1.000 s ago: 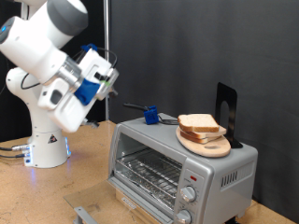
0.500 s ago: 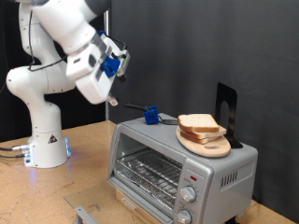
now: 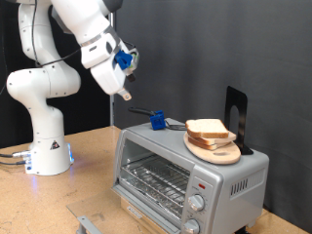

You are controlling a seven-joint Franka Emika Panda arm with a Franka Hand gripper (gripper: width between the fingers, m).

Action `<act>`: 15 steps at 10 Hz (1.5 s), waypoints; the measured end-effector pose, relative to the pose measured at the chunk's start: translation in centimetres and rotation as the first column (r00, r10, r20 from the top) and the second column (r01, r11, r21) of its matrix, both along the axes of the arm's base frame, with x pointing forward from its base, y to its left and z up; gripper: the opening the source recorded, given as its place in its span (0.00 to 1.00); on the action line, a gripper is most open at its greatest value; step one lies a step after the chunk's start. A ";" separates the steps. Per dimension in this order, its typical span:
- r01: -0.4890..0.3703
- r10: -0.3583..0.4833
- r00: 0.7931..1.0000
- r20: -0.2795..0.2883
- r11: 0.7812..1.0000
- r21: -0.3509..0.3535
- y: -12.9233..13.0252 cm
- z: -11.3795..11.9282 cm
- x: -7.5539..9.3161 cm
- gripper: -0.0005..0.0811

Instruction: Make a piece of toast with the oven

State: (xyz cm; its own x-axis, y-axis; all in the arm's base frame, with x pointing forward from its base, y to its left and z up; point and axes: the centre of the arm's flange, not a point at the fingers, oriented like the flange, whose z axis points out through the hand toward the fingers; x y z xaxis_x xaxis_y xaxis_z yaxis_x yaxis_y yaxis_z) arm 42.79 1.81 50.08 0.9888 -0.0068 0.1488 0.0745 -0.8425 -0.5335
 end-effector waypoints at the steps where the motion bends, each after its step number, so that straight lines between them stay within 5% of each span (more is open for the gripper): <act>1: -0.035 0.035 0.999 0.009 0.999 -0.002 1.3 1.0 -0.7 0.99; 3: -0.088 0.088 0.996 0.014 0.996 -0.032 3.7 2.5 -2.4 0.99; 6: -0.110 0.124 0.985 0.118 0.987 -0.119 7.2 3.7 -5.2 0.99; 8: -0.074 0.089 0.991 0.099 0.987 -0.142 9.0 3.7 -6.9 0.99; 11: 0.041 -0.036 0.998 0.041 0.991 -0.131 9.2 3.3 -7.1 0.99; 15: 0.069 -0.063 0.997 0.043 0.988 -0.135 8.9 2.8 -6.6 0.99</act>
